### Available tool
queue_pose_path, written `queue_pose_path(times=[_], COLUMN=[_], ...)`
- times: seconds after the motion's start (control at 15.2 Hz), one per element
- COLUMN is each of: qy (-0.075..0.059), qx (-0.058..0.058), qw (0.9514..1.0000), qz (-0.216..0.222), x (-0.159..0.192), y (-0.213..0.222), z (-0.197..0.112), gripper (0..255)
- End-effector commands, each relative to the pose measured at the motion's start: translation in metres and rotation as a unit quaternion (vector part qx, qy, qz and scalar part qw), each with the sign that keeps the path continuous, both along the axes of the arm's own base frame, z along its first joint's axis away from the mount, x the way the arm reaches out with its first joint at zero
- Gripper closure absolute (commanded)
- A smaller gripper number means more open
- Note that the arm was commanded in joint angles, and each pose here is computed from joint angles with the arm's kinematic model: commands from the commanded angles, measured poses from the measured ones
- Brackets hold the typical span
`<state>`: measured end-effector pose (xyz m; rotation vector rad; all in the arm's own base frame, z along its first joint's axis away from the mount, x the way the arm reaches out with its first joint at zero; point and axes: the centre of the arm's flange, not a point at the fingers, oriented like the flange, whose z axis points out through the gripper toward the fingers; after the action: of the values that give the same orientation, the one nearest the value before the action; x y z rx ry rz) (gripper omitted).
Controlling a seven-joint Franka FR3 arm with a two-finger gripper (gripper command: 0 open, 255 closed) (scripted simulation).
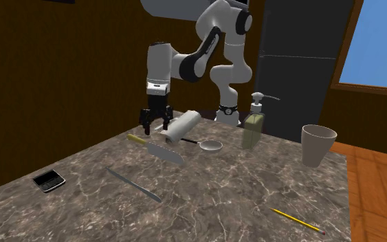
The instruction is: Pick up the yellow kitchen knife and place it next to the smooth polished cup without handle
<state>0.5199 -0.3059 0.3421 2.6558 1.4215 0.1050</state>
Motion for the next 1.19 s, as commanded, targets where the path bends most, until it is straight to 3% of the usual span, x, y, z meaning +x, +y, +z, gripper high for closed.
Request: queue_pose_path(times=[0.0,0.59,1.12], qy=[-0.007,-0.010,-0.010], qx=[-0.001,-0.003,-0.003], qw=[0.9995,0.9988,0.9988], qz=[0.031,0.048,0.048], x=[0.021,0.039,0.039], y=[-0.008,-0.015,-0.015], z=[-0.011,-0.056,-0.056], gripper=[0,0,0])
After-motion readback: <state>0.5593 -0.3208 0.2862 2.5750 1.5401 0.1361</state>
